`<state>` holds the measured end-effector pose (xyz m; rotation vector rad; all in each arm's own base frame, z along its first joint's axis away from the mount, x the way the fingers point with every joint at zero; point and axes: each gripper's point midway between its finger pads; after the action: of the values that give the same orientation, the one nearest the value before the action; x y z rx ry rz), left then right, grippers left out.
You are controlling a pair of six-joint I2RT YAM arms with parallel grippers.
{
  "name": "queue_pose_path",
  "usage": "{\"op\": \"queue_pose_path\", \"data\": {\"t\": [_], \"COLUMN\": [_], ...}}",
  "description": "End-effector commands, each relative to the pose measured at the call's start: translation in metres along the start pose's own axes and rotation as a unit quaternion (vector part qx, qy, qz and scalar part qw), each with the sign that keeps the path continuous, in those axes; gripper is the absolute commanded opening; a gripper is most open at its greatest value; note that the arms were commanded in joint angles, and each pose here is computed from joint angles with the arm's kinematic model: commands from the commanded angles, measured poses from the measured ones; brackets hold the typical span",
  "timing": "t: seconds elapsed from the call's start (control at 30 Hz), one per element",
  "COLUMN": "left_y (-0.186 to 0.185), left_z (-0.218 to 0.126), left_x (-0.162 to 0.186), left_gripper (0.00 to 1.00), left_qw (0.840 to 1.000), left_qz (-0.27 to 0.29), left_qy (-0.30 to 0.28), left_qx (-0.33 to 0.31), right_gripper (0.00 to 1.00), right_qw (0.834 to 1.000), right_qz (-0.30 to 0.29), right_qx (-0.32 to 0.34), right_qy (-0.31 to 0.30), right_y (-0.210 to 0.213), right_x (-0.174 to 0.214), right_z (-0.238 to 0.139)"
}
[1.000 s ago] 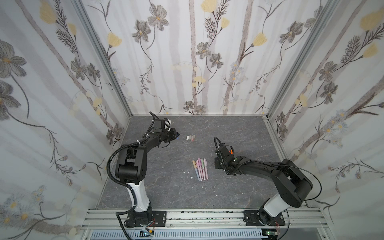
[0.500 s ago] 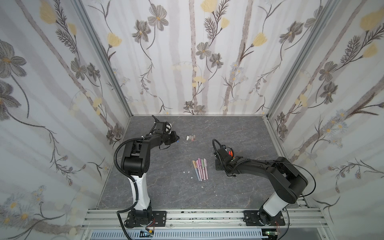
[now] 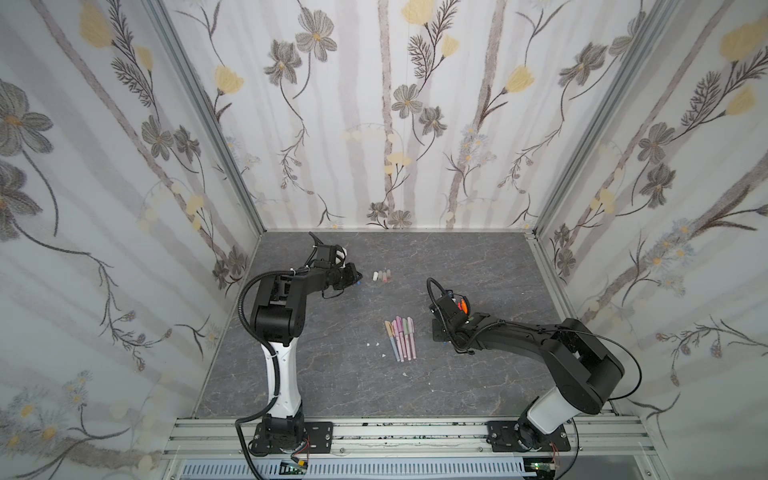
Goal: Open the pen caps
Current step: 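Lower the blue pen with the right gripper while the left drops the cap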
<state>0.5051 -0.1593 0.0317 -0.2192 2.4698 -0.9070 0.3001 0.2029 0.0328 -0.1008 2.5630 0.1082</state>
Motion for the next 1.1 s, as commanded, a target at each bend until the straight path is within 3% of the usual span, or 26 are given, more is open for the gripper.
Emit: {"op": "queue_pose_path", "data": {"t": [0.0,0.5,0.63,0.9,1.07], "left_y": [-0.006,-0.014,-0.018,-0.023,-0.029], "left_z": [0.005,0.025,0.028,0.031,0.022], "left_x": [-0.006,0.0,0.004,0.005,0.001], "left_gripper": [0.17,0.24,0.19,0.18,0.28], "left_qw": [1.0,1.0,0.999,0.998,0.998], "left_qz": [0.008,0.009,0.004,-0.005,-0.001], "left_qy": [-0.007,0.005,0.011,0.014,0.005], "left_qx": [0.011,0.027,0.041,0.057,0.058], "right_gripper": [0.24,0.25,0.25,0.25,0.26], "right_qw": [1.0,0.998,0.997,0.997,0.996], "right_qz": [0.002,-0.003,-0.004,-0.007,-0.01], "right_qx": [-0.011,-0.036,-0.043,-0.044,-0.061], "right_qy": [-0.028,-0.06,-0.06,-0.06,-0.058], "right_y": [0.006,0.015,0.019,0.02,0.028], "right_x": [-0.015,-0.034,-0.035,-0.036,-0.034], "right_z": [-0.013,-0.041,-0.041,-0.042,-0.04]}}
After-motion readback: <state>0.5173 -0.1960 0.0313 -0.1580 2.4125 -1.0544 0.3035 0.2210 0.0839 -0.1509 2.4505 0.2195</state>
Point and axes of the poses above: each gripper's point midway between its finger pads, its own z axis out along the fingers, its own y axis along the line the jaws close on, x = y × z, and after that the axes turned 1 degree about -z, right-handed
